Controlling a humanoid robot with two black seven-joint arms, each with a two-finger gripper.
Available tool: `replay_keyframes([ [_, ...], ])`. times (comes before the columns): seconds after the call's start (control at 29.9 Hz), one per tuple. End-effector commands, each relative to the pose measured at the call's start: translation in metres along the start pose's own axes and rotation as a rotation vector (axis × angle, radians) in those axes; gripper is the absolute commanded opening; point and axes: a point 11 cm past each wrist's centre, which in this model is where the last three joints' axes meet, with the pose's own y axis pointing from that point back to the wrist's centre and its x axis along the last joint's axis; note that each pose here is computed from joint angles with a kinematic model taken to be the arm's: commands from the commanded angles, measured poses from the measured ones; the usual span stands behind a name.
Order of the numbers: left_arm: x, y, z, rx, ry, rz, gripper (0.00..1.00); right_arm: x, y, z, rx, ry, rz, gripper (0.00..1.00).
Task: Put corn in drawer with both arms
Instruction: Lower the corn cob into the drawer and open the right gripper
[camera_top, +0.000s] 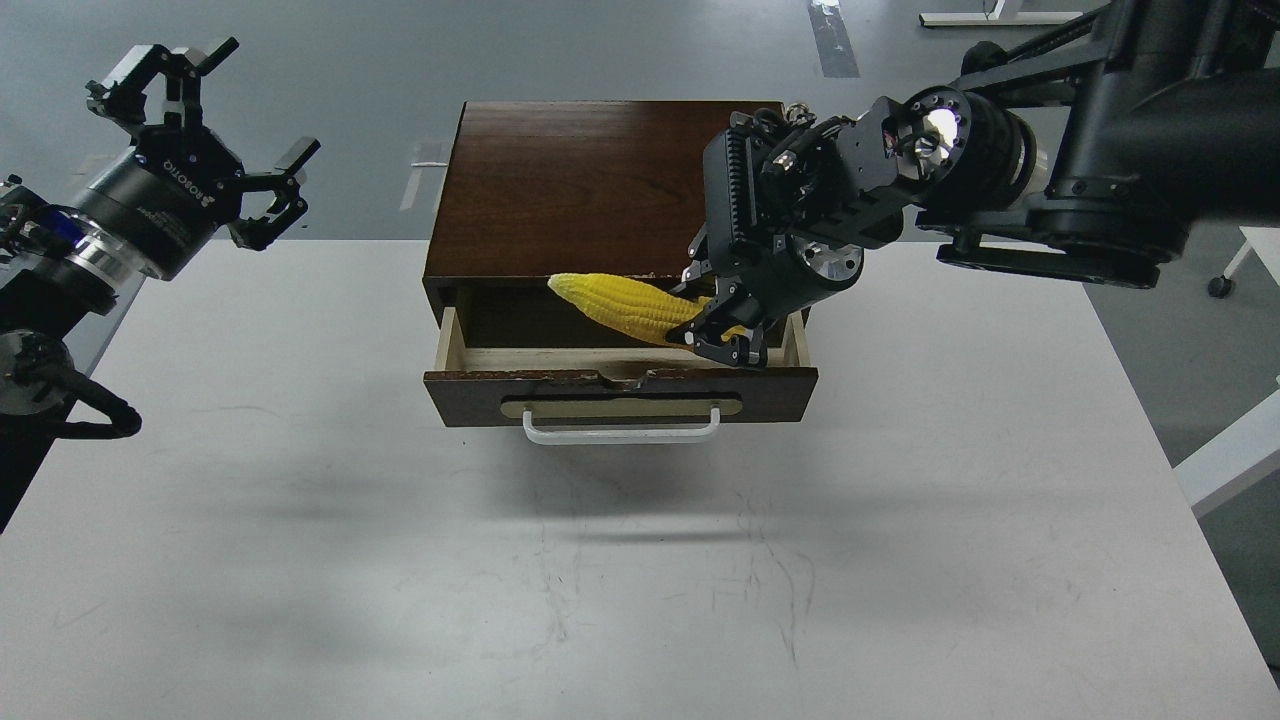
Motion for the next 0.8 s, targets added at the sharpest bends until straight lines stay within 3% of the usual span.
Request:
replay_keyframes([
  [0.0, 0.0000, 0.0000, 0.0000, 0.000, 0.000, 0.000, 0.98, 0.0004, -0.0002, -0.0001, 0.000, -0.001, 0.002, 0.37],
  [0.77, -0.0004, -0.0003, -0.0005, 0.000, 0.001, -0.001, 0.98, 0.0001, -0.0029, -0.0023, 0.008, -0.005, 0.005, 0.49],
])
